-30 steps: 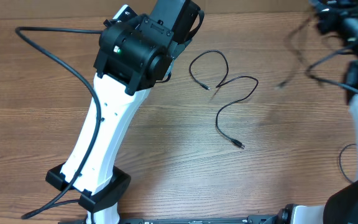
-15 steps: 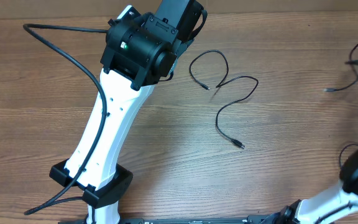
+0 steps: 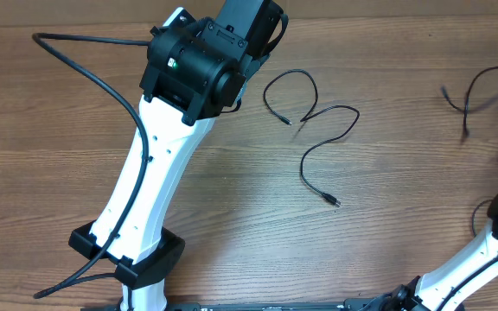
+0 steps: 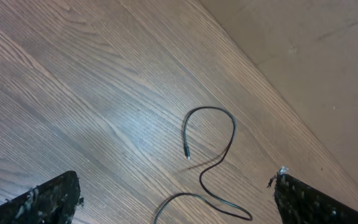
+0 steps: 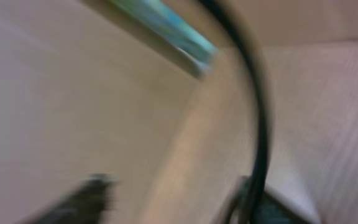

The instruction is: Untangle cables

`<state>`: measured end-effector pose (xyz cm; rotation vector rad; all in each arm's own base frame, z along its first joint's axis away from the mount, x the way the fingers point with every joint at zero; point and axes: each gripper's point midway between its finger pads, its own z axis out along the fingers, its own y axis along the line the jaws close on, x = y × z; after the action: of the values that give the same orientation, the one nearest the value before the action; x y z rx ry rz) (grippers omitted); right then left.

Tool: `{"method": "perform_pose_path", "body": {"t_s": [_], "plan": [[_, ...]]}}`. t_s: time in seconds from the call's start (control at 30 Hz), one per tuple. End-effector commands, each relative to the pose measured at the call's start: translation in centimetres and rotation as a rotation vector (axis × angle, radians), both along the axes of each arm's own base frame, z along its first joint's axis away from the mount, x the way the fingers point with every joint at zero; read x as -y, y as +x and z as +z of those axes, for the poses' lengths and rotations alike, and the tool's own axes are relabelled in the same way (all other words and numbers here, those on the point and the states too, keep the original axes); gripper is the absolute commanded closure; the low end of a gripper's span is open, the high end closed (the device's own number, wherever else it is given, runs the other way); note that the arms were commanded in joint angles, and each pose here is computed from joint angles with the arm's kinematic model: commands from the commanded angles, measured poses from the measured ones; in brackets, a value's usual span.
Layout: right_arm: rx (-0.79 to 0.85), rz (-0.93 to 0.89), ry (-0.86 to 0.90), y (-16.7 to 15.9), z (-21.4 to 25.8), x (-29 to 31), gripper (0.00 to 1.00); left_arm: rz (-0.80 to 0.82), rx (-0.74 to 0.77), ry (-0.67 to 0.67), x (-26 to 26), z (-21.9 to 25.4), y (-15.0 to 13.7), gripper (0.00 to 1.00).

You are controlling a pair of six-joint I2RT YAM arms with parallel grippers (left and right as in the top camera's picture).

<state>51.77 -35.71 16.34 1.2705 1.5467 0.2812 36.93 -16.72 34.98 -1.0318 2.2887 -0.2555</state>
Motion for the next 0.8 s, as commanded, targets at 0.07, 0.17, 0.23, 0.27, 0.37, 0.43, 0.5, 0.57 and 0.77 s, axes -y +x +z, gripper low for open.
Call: {"method": "perform_pose_path", "body": {"t_s": [0.07,0.17,0.23,0.27,0.37,0.43,0.5,0.57,0.77], "plan": [[-0.218,0.039,0.052,-1.3,-5.1,-1.8,0.0,0.001,-0.002,0.03,-0.4,-0.2,0.3,0.0],[-0.26,0.065,0.103,-2.0,-5.8,-2.9,0.0,0.001,-0.002,0.031,-0.4,-0.2,0.3,0.01],[-0.286,0.072,0.128,-2.7,-5.5,-3.6,0.0,0.002,-0.002,0.03,-0.4,-0.2,0.3,0.0],[-0.298,0.073,0.137,-3.2,-5.1,-3.9,0.0,0.001,-0.002,0.03,-0.4,-0.2,0.3,0.0],[-0.319,0.087,0.163,-4.5,-3.1,-5.2,0.0,0.001,-0.002,0.03,-0.4,-0.2,0.3,0.0],[-0.315,0.157,0.159,-5.0,-1.0,-6.7,0.0,0.001,-0.002,0.031,-0.4,-0.2,0.3,0.01],[-0.307,0.25,0.145,-5.7,1.3,-8.7,0.0,0.002,-0.002,0.03,-0.4,-0.2,0.3,0.01],[-0.308,0.338,0.136,-7.0,3.8,-11.0,0.01,0.001,-0.002,0.03,-0.4,-0.2,0.3,0.0],[-0.404,0.365,0.208,-13.1,7.4,-15.5,0.0,0.001,-0.002,0.03,-0.4,-0.2,0.3,0.0]]}}
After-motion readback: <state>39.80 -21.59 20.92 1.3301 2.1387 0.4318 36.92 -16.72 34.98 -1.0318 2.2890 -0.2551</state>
